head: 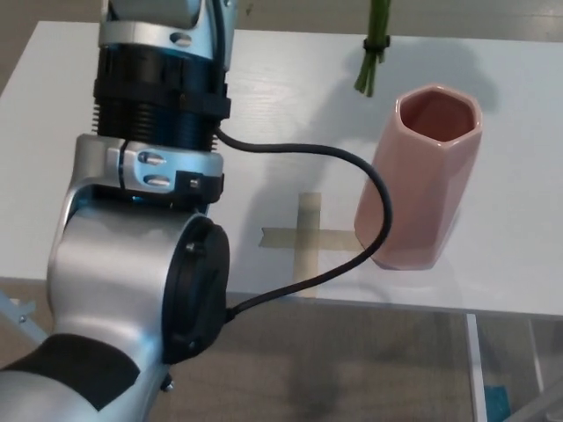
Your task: Use the left hand to pick up the rose and then lift and insert it into the pink vase.
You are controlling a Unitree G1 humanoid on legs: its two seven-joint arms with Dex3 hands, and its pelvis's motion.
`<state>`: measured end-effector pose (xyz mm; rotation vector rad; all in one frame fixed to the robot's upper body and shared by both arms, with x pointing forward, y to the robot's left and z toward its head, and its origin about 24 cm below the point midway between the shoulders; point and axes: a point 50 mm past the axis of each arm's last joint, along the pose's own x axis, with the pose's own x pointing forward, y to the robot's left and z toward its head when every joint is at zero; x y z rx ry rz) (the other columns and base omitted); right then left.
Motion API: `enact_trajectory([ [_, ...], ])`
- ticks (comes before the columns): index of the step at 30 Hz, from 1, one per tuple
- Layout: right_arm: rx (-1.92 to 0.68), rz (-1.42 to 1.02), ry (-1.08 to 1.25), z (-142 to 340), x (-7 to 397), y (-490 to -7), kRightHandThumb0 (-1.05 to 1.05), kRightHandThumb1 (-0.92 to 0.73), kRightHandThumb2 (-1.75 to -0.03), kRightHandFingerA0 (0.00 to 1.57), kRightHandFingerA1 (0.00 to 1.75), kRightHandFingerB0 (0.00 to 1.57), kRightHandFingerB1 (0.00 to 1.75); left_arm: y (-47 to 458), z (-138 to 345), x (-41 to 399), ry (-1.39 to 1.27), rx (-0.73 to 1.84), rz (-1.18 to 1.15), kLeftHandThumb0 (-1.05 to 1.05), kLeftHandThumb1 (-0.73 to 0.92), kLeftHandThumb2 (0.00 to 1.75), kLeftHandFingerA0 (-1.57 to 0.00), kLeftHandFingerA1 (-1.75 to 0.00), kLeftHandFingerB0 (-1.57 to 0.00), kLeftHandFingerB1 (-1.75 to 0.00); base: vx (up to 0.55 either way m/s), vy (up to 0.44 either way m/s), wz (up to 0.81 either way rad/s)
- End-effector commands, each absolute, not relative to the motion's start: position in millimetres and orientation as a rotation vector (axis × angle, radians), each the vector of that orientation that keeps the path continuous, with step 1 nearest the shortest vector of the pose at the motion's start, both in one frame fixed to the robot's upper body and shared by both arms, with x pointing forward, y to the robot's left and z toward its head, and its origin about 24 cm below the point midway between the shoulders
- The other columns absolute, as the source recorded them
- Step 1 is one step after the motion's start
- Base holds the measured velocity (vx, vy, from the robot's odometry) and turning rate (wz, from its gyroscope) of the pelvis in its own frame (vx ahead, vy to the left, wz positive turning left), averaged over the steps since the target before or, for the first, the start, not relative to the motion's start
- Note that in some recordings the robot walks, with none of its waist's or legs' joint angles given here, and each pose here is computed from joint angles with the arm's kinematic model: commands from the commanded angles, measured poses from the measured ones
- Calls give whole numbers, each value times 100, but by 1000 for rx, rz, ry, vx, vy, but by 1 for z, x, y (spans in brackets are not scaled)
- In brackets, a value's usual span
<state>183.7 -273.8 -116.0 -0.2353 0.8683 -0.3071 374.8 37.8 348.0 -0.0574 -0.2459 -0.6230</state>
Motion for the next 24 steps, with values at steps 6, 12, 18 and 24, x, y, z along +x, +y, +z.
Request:
enact_trajectory([
  [6,-239,-311,874,-117,180,-276,-34,-65,-59,69,50,60,45,21,360,366,-273,-51,-691,-18,78,65,-101,-148,-80,-90,0,0,0],
  [12,-243,-307,870,-117,181,-275,-34,-65,-59,69,50,60,45,15,361,365,-264,-42,-695,-18,77,68,-99,-151,-79,-94,0,0,0],
  [18,-240,-308,871,-117,182,-273,-34,-65,-59,70,50,60,45,9,364,364,-256,-40,-696,-18,77,68,-100,-150,-79,-95,0,0,0],
  [24,-235,-308,869,-117,183,-273,-33,-65,-58,70,50,60,45,0,363,362,-272,-30,-726,-18,78,69,-100,-150,-79,-96,0,0,0],
])
